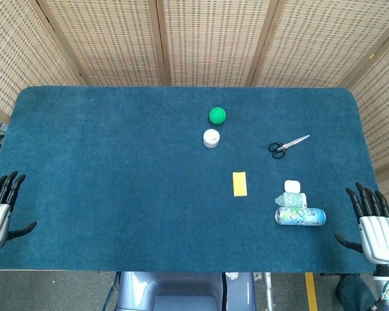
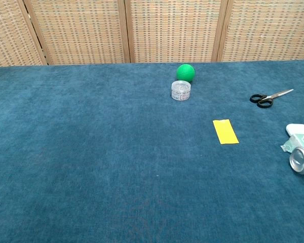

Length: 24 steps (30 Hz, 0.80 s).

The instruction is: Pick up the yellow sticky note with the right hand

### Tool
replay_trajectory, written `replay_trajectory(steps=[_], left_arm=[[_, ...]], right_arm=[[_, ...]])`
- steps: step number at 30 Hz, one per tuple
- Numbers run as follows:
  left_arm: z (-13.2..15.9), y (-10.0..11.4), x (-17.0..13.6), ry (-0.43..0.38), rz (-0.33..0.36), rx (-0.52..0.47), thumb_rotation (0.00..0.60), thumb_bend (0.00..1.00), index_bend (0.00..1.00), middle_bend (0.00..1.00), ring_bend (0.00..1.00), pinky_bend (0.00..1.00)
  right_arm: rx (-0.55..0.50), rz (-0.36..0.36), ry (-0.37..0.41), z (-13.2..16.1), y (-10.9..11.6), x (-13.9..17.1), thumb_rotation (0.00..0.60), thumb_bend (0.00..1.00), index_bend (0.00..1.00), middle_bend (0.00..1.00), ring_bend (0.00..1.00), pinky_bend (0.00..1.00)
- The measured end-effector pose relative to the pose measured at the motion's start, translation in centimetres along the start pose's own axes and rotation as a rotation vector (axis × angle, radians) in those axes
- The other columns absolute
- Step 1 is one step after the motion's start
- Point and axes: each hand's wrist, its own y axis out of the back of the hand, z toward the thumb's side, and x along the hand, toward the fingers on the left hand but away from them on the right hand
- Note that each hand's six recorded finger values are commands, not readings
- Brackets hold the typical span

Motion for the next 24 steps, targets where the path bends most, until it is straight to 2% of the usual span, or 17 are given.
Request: replay_trajectory(steps=[16, 20, 24], left_arm=[[-0.1, 0.0, 0.2, 0.002, -0.004, -0.008, 0.600, 0.00, 0.00, 0.00, 0.00, 0.00], [-0.3, -0.2, 0.4, 0.009, -0.013, -0.005, 0.600, 0.00, 0.00, 0.00, 0.00, 0.00], [-0.3, -0.3, 0.8, 0.014, -0.015, -0.002, 0.600, 0.00, 0.00, 0.00, 0.00, 0.00]], right_arm=[[-0.011, 0.026, 0.016, 0.5, -0.5, -0.6, 0.600, 0.00, 0.00, 0.00, 0.00, 0.00], [-0.008, 0.045, 0.065, 1.8, -0.7, -2.4, 0.600, 0.00, 0.02, 0.00, 0.00, 0.00], [-0.013, 0.096, 0.141, 3.9, -1.1, -5.5, 0.600, 0.00, 0.08, 0.00, 0.00, 0.00]])
